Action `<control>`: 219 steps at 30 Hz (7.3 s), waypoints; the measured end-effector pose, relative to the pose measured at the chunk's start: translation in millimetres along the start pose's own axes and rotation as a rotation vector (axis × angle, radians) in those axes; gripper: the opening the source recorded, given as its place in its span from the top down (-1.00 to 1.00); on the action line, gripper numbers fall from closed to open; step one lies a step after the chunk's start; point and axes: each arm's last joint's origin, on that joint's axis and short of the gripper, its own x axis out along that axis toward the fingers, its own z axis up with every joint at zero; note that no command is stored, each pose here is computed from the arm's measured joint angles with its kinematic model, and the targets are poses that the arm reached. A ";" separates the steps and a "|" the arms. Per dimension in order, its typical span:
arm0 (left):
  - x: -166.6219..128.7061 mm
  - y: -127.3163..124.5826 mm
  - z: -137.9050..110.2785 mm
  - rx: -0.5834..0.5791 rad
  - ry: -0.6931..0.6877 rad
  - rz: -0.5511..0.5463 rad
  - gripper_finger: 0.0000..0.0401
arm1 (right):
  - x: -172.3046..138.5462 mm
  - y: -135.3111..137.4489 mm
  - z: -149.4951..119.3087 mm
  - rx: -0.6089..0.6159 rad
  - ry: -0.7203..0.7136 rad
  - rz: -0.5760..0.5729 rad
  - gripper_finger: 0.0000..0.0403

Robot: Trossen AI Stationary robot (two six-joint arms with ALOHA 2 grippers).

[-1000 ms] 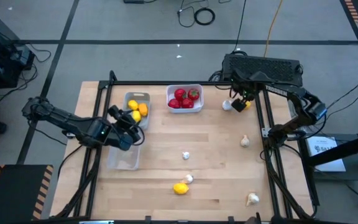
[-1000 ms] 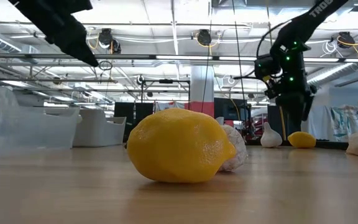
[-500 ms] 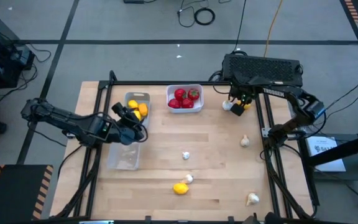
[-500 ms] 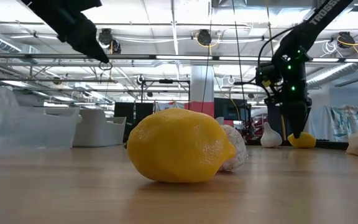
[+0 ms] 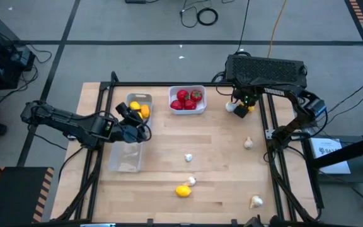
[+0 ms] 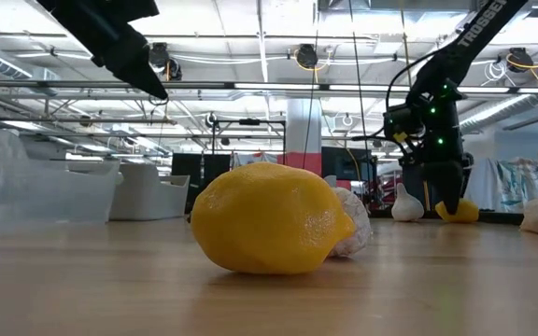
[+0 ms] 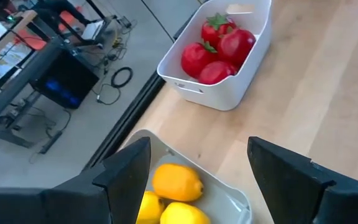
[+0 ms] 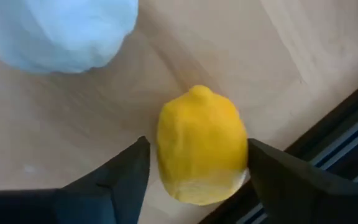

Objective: Sort produce into baskets
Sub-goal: Put the yellow lemon into the gray bin

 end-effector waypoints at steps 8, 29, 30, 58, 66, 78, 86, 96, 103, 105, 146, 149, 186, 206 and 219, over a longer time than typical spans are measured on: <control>-0.1 -0.7 0.5 0.016 -0.001 -0.018 -0.36 | -1.2 2.8 -10.1 0.034 0.098 0.055 0.19; -0.2 -1.7 4.4 0.009 -0.031 -0.026 -0.36 | -109.1 19.7 28.0 0.068 -0.081 0.059 0.21; -0.2 -1.7 4.4 0.013 -0.030 -0.026 -0.36 | -118.3 22.5 32.6 0.075 -0.133 0.064 0.21; -3.0 28.8 -27.2 0.031 0.060 0.454 -0.36 | -84.7 299.1 183.2 0.076 -1.409 0.688 0.21; 3.8 37.5 -29.3 0.002 0.102 0.507 -0.36 | -79.1 326.7 220.3 0.021 -1.320 0.619 0.20; 13.1 49.8 -29.2 -0.034 0.149 0.578 -0.36 | -86.5 334.8 232.0 -0.062 -1.231 0.573 -0.22; 13.2 49.4 -29.3 -0.037 0.153 0.571 -0.36 | -87.0 334.5 230.9 -0.093 -1.200 0.607 -0.42; 13.6 48.7 -29.8 -0.044 0.171 0.545 -0.36 | -87.7 324.9 225.7 -0.146 -1.080 0.537 -0.42; 13.6 48.6 -29.9 -0.046 0.174 0.540 -0.36 | -110.8 311.3 205.8 -0.227 -0.932 0.455 -0.42; 13.8 48.3 -30.0 -0.049 0.180 0.530 -0.36 | -119.4 308.4 193.6 -0.257 -0.855 0.433 -0.42; -48.9 6.0 -10.4 0.143 -0.421 -0.447 -0.36 | -164.5 458.2 -111.4 -0.745 -0.472 0.406 -0.42; -48.0 9.4 -13.5 0.144 -0.432 -0.436 -0.36 | -163.6 458.3 -106.3 -0.731 -0.482 0.418 -0.42; -49.9 12.3 -12.5 0.143 -0.449 -0.434 -0.36 | -133.6 460.3 -102.5 -0.880 -0.466 0.585 -0.42; -50.0 12.3 -12.3 0.144 -0.451 -0.434 -0.36 | -134.5 447.7 -102.9 -1.308 -0.470 0.509 -0.42; -50.0 12.2 -12.3 0.148 -0.452 -0.437 -0.36 | -124.0 462.3 -116.9 -1.345 -0.480 0.520 -0.42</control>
